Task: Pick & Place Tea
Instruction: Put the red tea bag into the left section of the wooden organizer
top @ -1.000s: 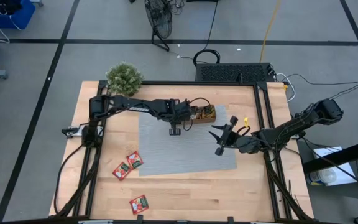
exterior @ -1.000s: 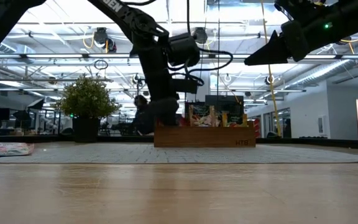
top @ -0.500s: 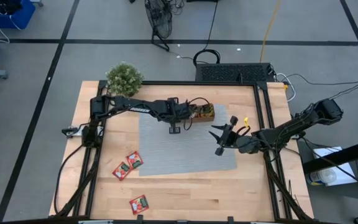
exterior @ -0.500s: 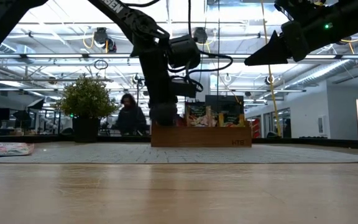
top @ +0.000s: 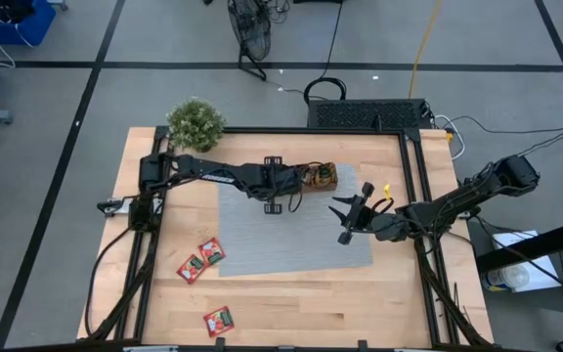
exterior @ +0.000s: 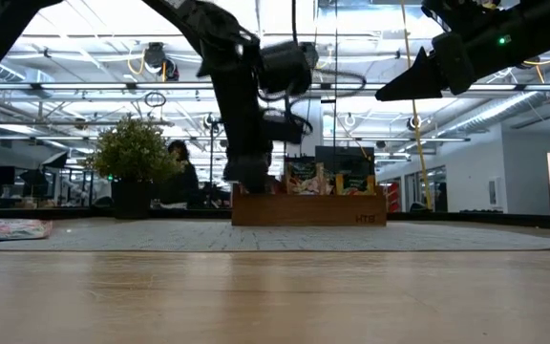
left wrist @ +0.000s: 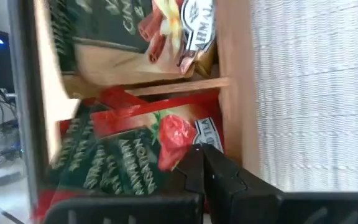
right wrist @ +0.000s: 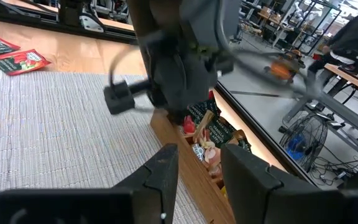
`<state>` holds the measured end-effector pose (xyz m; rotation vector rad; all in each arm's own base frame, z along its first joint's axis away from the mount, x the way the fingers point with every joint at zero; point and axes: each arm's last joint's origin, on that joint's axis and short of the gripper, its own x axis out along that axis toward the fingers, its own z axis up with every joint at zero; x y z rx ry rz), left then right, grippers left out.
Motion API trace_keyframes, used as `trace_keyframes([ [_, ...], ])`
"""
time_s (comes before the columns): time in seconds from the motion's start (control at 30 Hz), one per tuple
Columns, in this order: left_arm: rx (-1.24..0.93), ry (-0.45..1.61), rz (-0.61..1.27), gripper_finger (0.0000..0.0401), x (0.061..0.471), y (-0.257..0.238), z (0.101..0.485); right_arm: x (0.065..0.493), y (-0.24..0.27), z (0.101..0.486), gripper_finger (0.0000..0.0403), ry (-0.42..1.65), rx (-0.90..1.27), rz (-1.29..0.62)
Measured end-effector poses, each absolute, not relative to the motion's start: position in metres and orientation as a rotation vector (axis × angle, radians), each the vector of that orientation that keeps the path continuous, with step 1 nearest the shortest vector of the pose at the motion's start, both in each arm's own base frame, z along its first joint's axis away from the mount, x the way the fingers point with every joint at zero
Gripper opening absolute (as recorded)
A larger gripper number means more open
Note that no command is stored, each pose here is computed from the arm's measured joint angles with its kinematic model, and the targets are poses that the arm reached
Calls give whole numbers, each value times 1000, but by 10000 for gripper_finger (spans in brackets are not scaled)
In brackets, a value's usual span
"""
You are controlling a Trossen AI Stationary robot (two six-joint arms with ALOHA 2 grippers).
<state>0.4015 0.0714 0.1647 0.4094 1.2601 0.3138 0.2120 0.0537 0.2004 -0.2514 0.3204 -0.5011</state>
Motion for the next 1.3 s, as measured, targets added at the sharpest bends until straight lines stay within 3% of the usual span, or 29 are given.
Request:
trace_keyframes([
  [0.3,430,1213,406,24,372,39,231,212,54,200,107,320,-251,-500],
  [0.43,142,1273,393,31,340,14,255,212,54,200,105,320,-252,-500],
  [0.57,-182,1400,465,68,306,-12,263,212,54,200,108,320,-251,-500],
  [0.8,-390,1428,608,180,259,-66,240,212,54,200,107,320,-251,-497],
  [0.93,-335,1476,664,227,237,-82,216,213,56,200,105,323,-227,-424],
  [1.07,-381,1501,685,240,221,-75,193,215,59,201,106,310,-185,-321],
  [1.3,-516,1445,539,241,206,-55,167,215,60,203,105,292,-185,-295],
])
